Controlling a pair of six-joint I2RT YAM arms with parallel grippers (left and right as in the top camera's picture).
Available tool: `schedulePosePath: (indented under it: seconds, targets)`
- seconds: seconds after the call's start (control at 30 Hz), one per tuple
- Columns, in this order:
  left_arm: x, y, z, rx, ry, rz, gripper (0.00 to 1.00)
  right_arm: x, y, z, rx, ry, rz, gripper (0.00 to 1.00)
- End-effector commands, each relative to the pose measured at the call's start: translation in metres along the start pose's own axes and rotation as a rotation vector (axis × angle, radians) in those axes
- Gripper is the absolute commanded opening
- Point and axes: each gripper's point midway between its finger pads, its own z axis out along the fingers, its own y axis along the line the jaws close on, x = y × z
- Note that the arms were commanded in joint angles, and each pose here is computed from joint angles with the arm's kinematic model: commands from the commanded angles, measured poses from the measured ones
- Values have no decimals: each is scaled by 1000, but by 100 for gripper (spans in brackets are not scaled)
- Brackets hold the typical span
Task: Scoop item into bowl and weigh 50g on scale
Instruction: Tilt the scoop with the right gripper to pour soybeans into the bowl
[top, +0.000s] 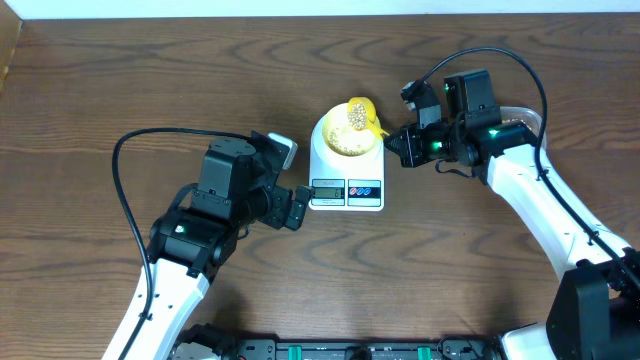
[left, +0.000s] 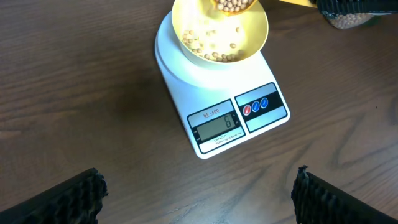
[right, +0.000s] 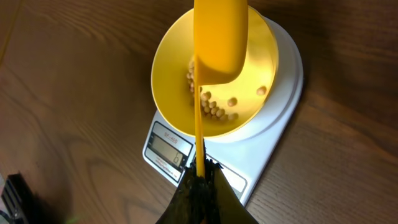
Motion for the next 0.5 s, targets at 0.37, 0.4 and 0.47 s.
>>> schedulePosePath:
  seconds: [0.37,0.4,0.47]
  targets:
    - [-1,3,0,-10,-5,4,98,-5,6,-6,-2,-20,-89,2]
    - [-1,3,0,-10,-4,4,98,-5,6,-6,-2,-20,-97,1]
    - [-1,3,0,-10,-5,4,98,-5,6,-6,0,-21,-132,2]
